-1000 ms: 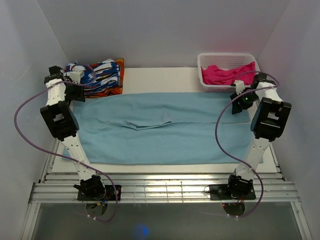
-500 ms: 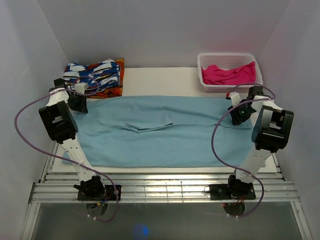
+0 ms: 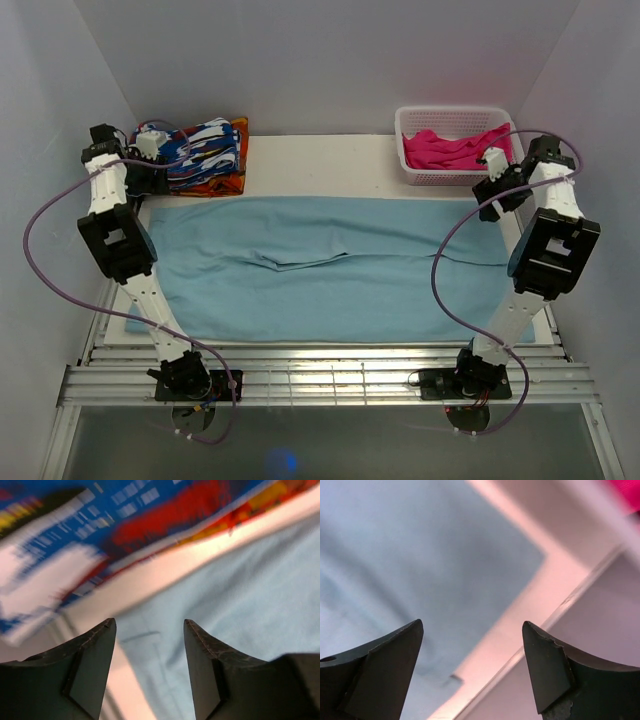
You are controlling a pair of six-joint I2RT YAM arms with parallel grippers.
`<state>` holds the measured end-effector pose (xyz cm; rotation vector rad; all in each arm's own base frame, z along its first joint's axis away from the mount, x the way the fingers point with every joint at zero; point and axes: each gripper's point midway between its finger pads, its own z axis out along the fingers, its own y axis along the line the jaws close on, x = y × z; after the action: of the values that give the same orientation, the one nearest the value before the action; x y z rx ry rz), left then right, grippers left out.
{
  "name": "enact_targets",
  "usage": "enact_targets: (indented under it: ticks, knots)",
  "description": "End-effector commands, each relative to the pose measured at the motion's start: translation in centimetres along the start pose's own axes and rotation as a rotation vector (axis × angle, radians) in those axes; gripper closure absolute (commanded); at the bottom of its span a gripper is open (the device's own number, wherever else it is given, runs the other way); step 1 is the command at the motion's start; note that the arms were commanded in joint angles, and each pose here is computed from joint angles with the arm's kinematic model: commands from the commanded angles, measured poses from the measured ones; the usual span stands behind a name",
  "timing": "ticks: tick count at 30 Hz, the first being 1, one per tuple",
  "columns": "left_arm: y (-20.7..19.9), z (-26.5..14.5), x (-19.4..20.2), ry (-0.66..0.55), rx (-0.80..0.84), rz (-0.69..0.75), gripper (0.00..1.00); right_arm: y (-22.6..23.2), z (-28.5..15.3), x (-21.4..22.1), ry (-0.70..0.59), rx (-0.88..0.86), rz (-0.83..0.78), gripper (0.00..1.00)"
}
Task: Fold and stack the trousers
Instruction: Fold the trousers
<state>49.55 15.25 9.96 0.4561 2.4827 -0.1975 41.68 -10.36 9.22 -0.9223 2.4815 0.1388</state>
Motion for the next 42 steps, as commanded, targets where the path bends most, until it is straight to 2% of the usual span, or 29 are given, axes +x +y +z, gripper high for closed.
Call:
enact_targets:
  ticks: [1, 3, 7, 14, 20, 22, 26, 29, 33, 39, 42]
  knots:
    - [0.6, -0.9, -2.9, -0.073, 0.018, 0.07, 0.32, -2.9, -0.6, -2.7, -0.096, 0.003, -0.092, 0.14]
    - [0.9, -0.1, -2.4, -0.06, 0.024, 0.088, 0.32, -5.2, -0.4, -4.2, -0.162, 0.017, -0.121, 0.14]
    - [1.1, 1.5, -0.2, -0.026, 0.031, 0.086, 0.33, -6.5, 0.9, -5.4, -0.213, -0.006, -0.089, 0.13]
    - [2.0, 4.3, 2.9, 0.012, 0.056, 0.063, 0.33, -6.0, 3.4, -5.5, -0.294, -0.031, -0.062, 0.1]
    - [2.1, 6.3, 6.1, 0.075, 0.138, 0.207, 0.36, -5.3, 3.4, -5.3, -0.319, -0.074, -0.196, 0.08]
    - [1.4, 6.7, 7.6, 0.108, 0.184, 0.26, 0.43, -5.0, 3.4, -5.1, -0.313, -0.083, -0.222, 0.07]
    - [-0.8, 7.1, 10.1, 0.141, 0.298, 0.291, 0.66, -5.3, 3.9, -4.4, -0.29, -0.086, -0.291, 0.08]
    - [-1.9, 7.2, 11.0, 0.139, 0.332, 0.296, 0.76, -5.5, 4.5, -3.9, -0.286, -0.1, -0.303, 0.09]
    - [-2.3, 7.3, 11.6, 0.145, 0.344, 0.298, 0.81, -6.6, 5.0, -4.6, -0.311, -0.079, -0.3, 0.11]
    - [-2.5, 7.1, 11.6, 0.147, 0.345, 0.301, 0.82, -9.3, 6.5, -5.0, -0.381, 0.034, -0.124, 0.12]
    - [-2.5, 7.1, 11.6, 0.151, 0.343, 0.3, 0.82, -8.9, 7.8, -3.8, -0.36, 0.047, -0.04, 0.12]
